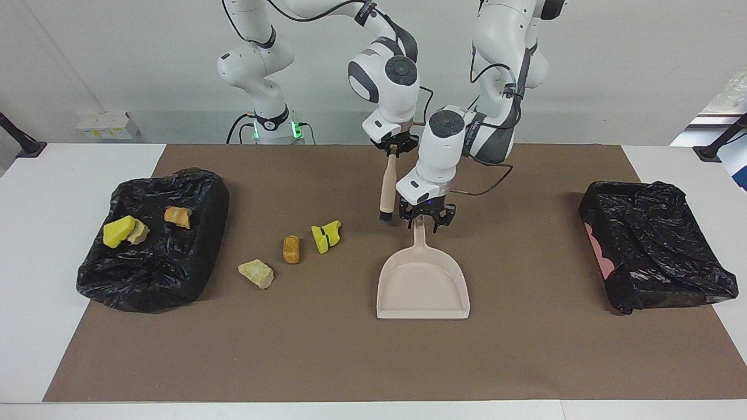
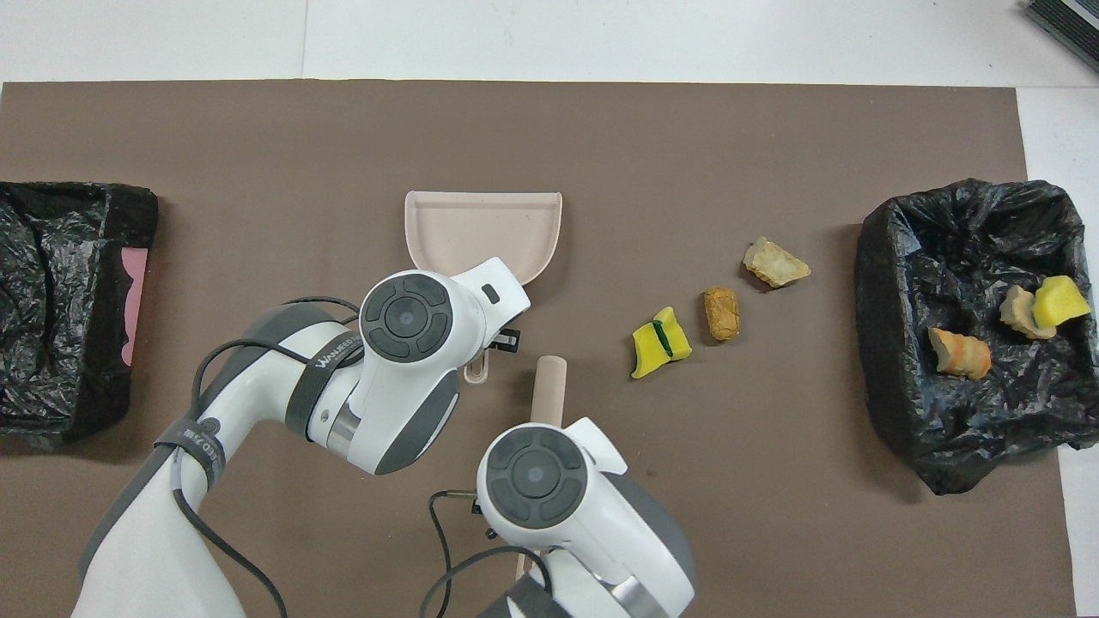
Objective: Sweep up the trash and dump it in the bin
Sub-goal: 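Grasp the brush with the right gripper while the left gripper holds the dustpan, then sweep the sponge, nugget and bread toward the dustpan with the right gripper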
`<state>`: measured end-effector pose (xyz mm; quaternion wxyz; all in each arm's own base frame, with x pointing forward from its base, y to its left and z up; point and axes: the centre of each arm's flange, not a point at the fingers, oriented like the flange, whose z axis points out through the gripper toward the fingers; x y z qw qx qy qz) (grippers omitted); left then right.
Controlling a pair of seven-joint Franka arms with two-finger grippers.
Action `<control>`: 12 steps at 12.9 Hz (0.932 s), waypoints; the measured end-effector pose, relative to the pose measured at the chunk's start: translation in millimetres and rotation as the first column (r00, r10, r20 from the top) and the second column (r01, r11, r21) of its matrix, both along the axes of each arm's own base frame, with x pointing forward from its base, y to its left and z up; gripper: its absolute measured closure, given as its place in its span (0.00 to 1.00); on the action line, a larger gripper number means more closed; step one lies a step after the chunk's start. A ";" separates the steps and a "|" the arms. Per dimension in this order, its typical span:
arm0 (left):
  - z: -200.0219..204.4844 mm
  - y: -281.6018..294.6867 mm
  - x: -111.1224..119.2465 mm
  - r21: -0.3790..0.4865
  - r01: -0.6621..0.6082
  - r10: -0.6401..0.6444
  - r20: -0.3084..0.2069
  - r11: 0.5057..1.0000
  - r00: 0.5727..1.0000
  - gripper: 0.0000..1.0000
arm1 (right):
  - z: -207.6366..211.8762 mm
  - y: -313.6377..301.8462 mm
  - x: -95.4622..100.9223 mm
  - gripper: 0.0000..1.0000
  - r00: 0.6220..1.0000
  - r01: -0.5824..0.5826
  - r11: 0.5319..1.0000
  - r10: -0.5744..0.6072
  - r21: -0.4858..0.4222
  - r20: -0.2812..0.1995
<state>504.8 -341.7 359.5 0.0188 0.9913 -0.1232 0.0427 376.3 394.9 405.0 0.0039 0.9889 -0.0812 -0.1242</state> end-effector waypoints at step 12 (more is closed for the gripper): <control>42.4 63.0 31.4 0.043 0.267 -0.266 -0.028 0.963 0.964 0.68 | 5.8 -242.4 140.6 0.74 0.973 -0.219 0.952 0.229 -0.214 0.022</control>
